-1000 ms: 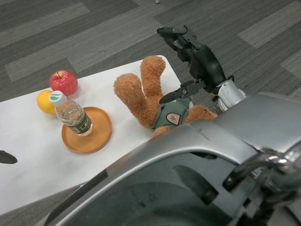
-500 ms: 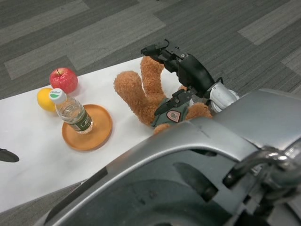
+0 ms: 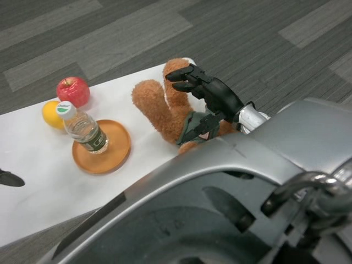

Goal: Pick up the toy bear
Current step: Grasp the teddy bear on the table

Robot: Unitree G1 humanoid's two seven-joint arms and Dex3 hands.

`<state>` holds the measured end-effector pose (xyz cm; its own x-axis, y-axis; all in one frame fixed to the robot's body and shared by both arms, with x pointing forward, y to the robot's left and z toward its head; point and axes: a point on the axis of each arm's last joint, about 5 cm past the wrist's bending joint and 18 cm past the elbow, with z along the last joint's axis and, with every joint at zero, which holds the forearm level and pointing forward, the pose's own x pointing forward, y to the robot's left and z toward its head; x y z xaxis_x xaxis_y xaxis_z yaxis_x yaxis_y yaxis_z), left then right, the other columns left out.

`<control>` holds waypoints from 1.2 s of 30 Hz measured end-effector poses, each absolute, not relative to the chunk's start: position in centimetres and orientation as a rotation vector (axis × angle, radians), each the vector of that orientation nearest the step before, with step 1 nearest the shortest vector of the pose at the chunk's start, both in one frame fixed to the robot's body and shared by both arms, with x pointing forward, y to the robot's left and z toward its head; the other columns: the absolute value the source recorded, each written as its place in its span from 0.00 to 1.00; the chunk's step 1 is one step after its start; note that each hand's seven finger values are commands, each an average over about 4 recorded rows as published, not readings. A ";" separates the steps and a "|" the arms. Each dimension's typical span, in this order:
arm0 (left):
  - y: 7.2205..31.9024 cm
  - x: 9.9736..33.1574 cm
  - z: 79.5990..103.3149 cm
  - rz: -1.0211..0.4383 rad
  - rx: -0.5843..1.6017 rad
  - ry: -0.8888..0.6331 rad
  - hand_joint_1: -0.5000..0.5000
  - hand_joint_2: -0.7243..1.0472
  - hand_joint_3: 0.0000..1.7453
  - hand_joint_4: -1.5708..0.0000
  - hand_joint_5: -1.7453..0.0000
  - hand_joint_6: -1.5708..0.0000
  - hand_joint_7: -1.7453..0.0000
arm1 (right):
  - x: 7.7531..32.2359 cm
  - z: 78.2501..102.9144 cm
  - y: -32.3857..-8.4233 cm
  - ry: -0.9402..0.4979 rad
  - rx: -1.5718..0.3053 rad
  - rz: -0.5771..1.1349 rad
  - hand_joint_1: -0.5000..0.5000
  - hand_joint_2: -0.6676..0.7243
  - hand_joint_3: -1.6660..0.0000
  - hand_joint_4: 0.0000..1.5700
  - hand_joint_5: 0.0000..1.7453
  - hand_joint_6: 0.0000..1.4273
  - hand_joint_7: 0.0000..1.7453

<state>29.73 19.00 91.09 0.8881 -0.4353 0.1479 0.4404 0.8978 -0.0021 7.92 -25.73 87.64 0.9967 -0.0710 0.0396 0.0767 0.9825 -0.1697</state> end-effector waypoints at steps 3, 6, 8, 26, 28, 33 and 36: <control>19.0 29.7 91.1 -0.457 -0.037 -0.147 0.03 0.05 0.05 1.00 0.82 1.00 0.92 | 8.2 87.0 -25.7 -0.009 -0.164 -0.055 0.08 0.27 0.95 0.00 0.44 0.00 0.48; 18.9 29.7 91.1 -0.460 -0.040 -0.150 0.02 0.05 0.05 1.00 0.82 1.00 0.92 | 8.3 86.2 -25.5 0.031 -0.164 -0.030 0.08 0.27 0.95 0.00 0.46 0.00 0.48; 18.8 29.7 91.2 -0.463 -0.043 -0.152 0.02 0.05 0.05 1.00 0.82 1.00 0.92 | 8.5 85.6 -25.3 0.056 -0.162 -0.010 0.08 0.27 0.95 0.00 0.47 0.00 0.48; 18.9 29.1 90.4 -0.455 -0.071 -0.140 0.03 0.05 0.05 1.00 0.82 1.00 0.92 | 15.5 85.6 -25.3 0.236 -0.485 0.277 0.08 0.39 0.95 0.00 0.50 0.00 0.40; 18.9 29.1 90.4 -0.453 -0.073 -0.141 0.02 0.05 0.05 1.00 0.82 1.00 0.92 | 15.9 85.5 -25.2 0.246 -0.493 0.284 0.08 0.34 0.95 0.00 0.50 0.00 0.38; 18.8 29.1 90.4 -0.453 -0.076 -0.144 0.02 0.05 0.05 1.00 0.82 1.00 0.92 | 17.0 85.1 -25.0 0.261 -0.514 0.302 0.08 0.26 0.93 0.00 0.50 0.00 0.36; 18.8 29.1 90.4 -0.454 -0.076 -0.144 0.02 0.05 0.05 1.00 0.82 1.00 0.92 | 18.0 84.9 -24.8 0.256 -0.514 0.306 0.08 0.20 0.88 0.00 0.50 0.00 0.36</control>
<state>29.07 18.78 90.44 0.8886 -0.4315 0.1552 0.4422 0.8960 -0.0409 17.99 -24.80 84.86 0.9232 0.2216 -0.3140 -0.3485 0.8271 -0.4409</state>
